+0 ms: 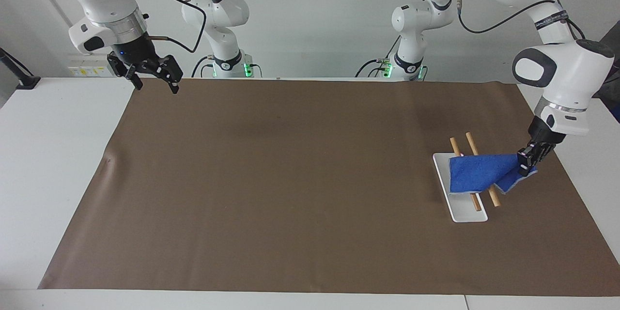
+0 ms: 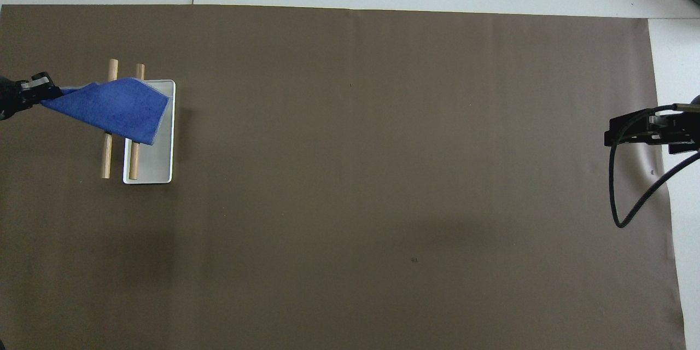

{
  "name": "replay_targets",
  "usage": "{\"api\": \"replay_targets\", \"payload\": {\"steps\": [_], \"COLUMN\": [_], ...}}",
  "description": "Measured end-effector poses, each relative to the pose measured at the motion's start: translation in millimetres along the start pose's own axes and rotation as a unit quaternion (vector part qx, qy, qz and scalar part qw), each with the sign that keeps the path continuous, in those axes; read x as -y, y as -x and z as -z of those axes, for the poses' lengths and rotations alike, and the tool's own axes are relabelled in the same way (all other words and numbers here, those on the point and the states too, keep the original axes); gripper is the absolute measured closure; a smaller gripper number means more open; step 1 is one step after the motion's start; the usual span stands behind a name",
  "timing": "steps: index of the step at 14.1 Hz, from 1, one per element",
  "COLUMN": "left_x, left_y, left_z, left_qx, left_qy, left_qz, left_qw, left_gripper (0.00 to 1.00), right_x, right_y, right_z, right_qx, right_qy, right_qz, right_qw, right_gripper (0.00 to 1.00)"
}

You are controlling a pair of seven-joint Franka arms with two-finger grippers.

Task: Right arm passes towel to left arm to hang
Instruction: 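Drape the towel over the wooden dowels with the left gripper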

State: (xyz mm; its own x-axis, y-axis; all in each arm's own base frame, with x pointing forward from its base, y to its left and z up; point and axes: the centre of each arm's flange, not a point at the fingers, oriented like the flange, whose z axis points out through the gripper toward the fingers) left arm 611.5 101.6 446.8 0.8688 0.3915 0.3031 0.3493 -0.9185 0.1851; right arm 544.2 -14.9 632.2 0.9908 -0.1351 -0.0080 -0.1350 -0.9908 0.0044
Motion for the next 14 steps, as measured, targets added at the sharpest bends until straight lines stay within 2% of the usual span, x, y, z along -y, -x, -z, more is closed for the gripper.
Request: {"api": "replay_targets", "payload": {"steps": [3, 7, 11, 14], "left_x": [10, 28, 17, -21], "left_y": [8, 12, 15, 24], "left_z": [-2, 7, 10, 7], "left_qx": [0.015, 0.039, 0.041, 0.038], "left_qy": [-0.016, -0.068, -0.070, -0.065], "left_qz": [-0.005, -0.036, -0.032, 0.006], "left_qw": [1.000, 0.996, 0.996, 0.997], "left_gripper": [0.98, 0.98, 0.98, 0.98], "right_x": [0, 0, 0, 0], "right_y": [0, 0, 0, 0], "right_z": [0, 0, 1, 0], "right_qx": [0.000, 0.000, 0.000, 0.000], "right_qy": [0.000, 0.000, 0.000, 0.000], "right_qz": [0.000, 0.000, 0.000, 0.000], "right_qw": [1.000, 1.000, 1.000, 1.000], "right_gripper": [0.00, 0.00, 0.00, 0.00]}}
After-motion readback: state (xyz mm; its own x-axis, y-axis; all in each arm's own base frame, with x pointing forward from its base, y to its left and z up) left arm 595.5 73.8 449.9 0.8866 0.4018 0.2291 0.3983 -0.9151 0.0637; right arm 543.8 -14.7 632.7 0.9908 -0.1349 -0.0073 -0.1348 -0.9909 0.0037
